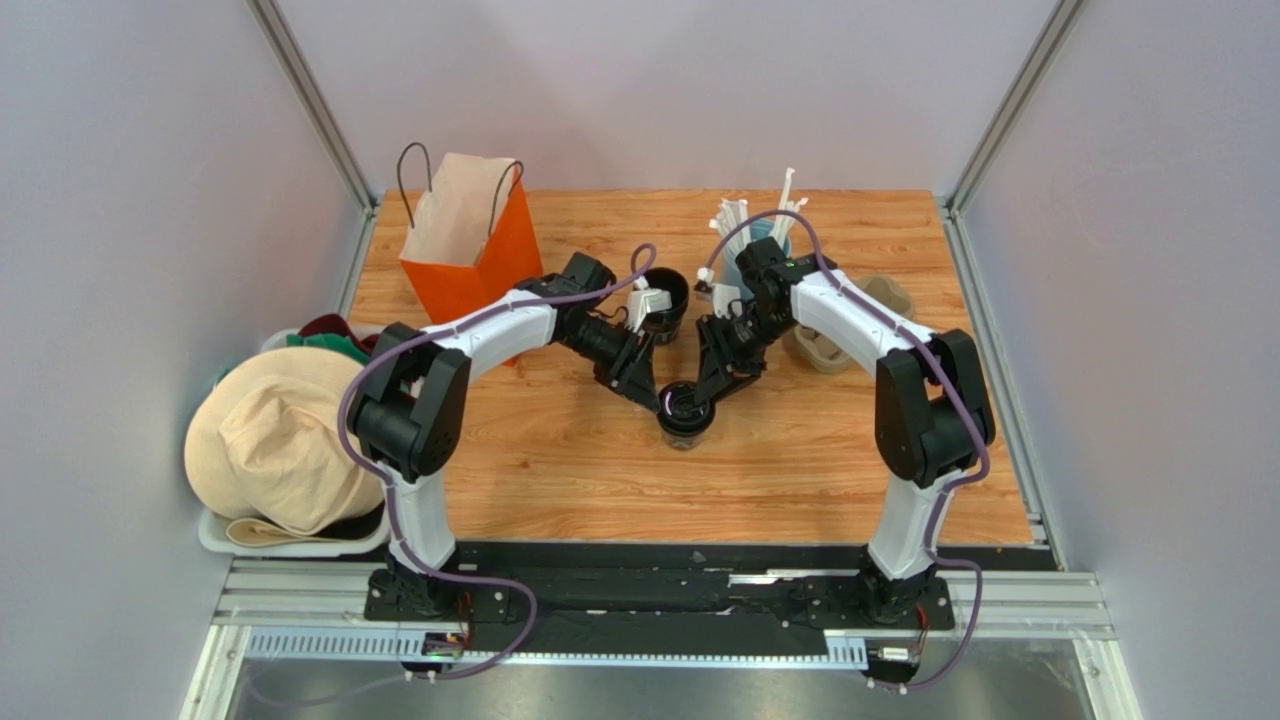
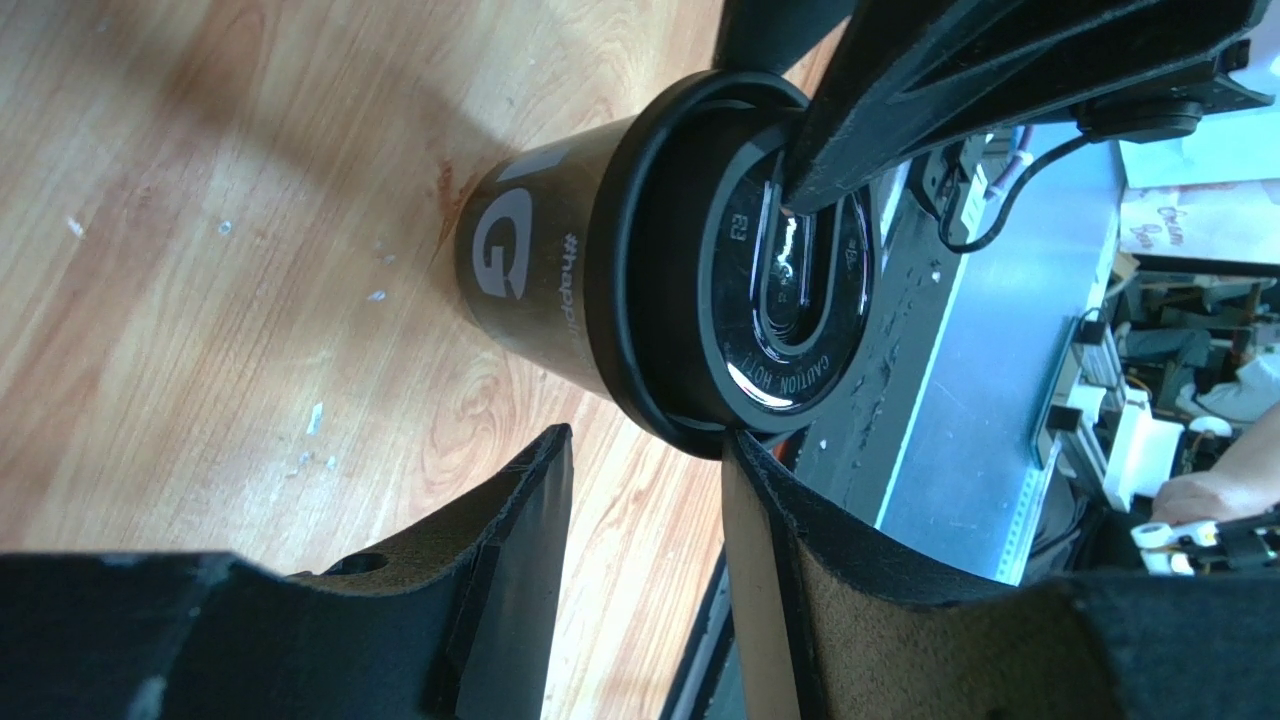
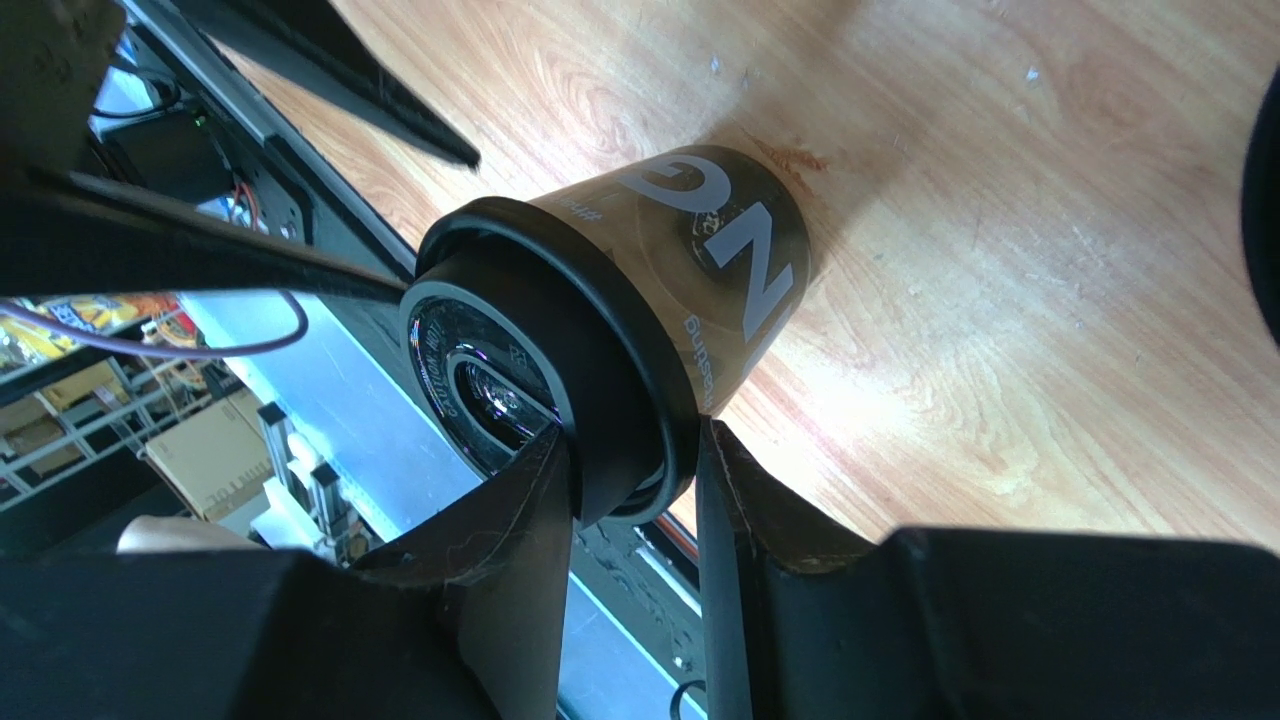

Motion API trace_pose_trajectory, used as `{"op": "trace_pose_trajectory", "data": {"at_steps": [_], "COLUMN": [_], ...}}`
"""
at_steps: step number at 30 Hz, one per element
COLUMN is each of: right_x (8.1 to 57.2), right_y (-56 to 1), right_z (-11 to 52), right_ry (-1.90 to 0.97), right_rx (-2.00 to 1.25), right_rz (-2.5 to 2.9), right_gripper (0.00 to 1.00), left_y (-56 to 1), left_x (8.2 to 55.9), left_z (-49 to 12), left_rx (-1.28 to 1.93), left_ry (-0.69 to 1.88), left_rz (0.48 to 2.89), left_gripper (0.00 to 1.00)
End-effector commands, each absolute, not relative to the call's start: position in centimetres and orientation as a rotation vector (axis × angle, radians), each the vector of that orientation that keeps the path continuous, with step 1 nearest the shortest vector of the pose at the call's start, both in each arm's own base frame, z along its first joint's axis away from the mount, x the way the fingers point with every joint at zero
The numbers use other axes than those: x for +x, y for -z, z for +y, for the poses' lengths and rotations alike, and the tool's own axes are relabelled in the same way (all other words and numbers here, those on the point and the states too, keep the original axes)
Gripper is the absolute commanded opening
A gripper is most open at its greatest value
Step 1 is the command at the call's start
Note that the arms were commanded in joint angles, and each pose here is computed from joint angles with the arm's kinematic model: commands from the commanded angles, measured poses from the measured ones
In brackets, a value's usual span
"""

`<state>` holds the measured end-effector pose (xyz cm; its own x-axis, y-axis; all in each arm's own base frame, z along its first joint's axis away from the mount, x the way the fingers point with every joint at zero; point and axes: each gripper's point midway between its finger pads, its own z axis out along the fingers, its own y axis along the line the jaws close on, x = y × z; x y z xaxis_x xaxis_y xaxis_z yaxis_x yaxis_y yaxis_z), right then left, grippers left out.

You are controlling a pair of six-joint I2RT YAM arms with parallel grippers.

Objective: Pack the takeout coffee

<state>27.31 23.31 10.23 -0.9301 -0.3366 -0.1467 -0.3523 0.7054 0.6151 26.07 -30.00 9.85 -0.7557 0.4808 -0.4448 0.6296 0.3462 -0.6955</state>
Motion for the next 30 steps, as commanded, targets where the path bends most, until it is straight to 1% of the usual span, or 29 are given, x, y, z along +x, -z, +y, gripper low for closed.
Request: {"op": "trace_pose_trajectory", "data": {"at_steps": [1,9,17,21,25,30], "right_x": [31.4,32.0,32.2,32.2,32.1,31.9], "right_y": [-8.0,-7.7,-7.5,-7.2,-6.9,-6.6], "right_z": [22.1,22.0,22.0,21.9,21.7,21.7], "right_ry": [-0.820,-0.802,-0.789,-0.777,-0.770,-0.763], "right_rx": [-0.533,-0.498,-0.489,-0.484,-0.475,-0.480], "right_rz": [2.831,2.841,2.840,2.848,2.860,2.866], "right_gripper": [0.03,0.04,0.03,0.03,0.03,0.03], "left_y": [-11.8,-12.2,-10.9,-9.3,-6.9,-4.3], "left_x": [26.0,25.3,25.3,25.7,26.2,26.1], "left_z": [-31.2,-32.3,-32.6,-32.1,-31.2,-30.3], "left_rx": [1.074,1.088,1.100,1.087,1.086,1.105], "left_ry": [1.427,1.454,1.375,1.281,1.163,1.070], "left_rz": [2.305,2.293,2.340,2.414,2.506,2.596], "left_gripper": [0.50,0.51,0.51,0.48,0.39,0.36]}}
